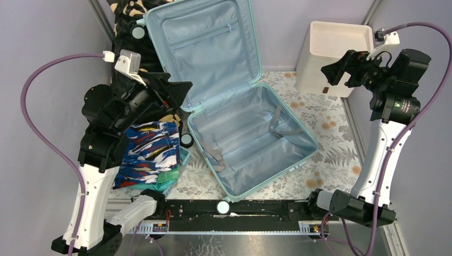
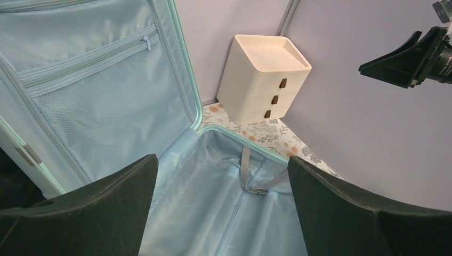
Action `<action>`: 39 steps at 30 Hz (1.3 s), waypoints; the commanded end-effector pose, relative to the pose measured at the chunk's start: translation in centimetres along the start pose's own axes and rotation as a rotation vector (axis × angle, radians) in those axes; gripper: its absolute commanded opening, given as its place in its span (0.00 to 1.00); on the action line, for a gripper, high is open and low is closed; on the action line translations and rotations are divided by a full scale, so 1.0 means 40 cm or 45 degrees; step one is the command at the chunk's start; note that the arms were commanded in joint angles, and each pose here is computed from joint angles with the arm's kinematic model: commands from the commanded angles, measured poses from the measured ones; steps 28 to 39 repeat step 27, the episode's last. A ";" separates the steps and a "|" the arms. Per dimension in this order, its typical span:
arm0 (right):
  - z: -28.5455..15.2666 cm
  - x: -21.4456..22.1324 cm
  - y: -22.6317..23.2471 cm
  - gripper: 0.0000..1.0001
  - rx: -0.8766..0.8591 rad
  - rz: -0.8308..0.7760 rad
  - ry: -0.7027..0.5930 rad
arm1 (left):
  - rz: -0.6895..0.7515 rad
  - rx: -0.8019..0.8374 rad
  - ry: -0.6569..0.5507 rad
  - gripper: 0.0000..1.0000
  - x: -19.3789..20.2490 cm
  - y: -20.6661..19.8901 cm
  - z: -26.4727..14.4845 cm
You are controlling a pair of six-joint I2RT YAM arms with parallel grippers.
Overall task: Open, take out, and arrange the luggage
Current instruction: Reset both arms
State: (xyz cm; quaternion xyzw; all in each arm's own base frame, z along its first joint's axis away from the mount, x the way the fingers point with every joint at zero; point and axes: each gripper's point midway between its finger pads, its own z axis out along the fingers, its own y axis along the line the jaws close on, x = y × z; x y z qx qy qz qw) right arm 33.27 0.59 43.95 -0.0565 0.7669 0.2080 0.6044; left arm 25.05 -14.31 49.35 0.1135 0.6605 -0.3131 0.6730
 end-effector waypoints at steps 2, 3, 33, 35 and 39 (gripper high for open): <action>-0.021 -0.036 0.028 1.00 -0.035 -0.066 -0.047 | 0.036 -0.006 -0.017 0.99 -0.006 0.003 -0.006; -0.020 -0.037 0.029 1.00 -0.036 -0.063 -0.047 | 0.038 -0.007 -0.017 0.99 -0.005 0.004 -0.006; -0.012 -0.052 0.043 1.00 -0.079 0.009 -0.076 | 0.060 -0.007 -0.010 0.99 -0.002 0.010 0.005; -0.012 -0.052 0.043 1.00 -0.079 0.009 -0.076 | 0.060 -0.007 -0.010 0.99 -0.002 0.010 0.005; -0.012 -0.052 0.043 1.00 -0.079 0.009 -0.076 | 0.060 -0.007 -0.010 0.99 -0.002 0.010 0.005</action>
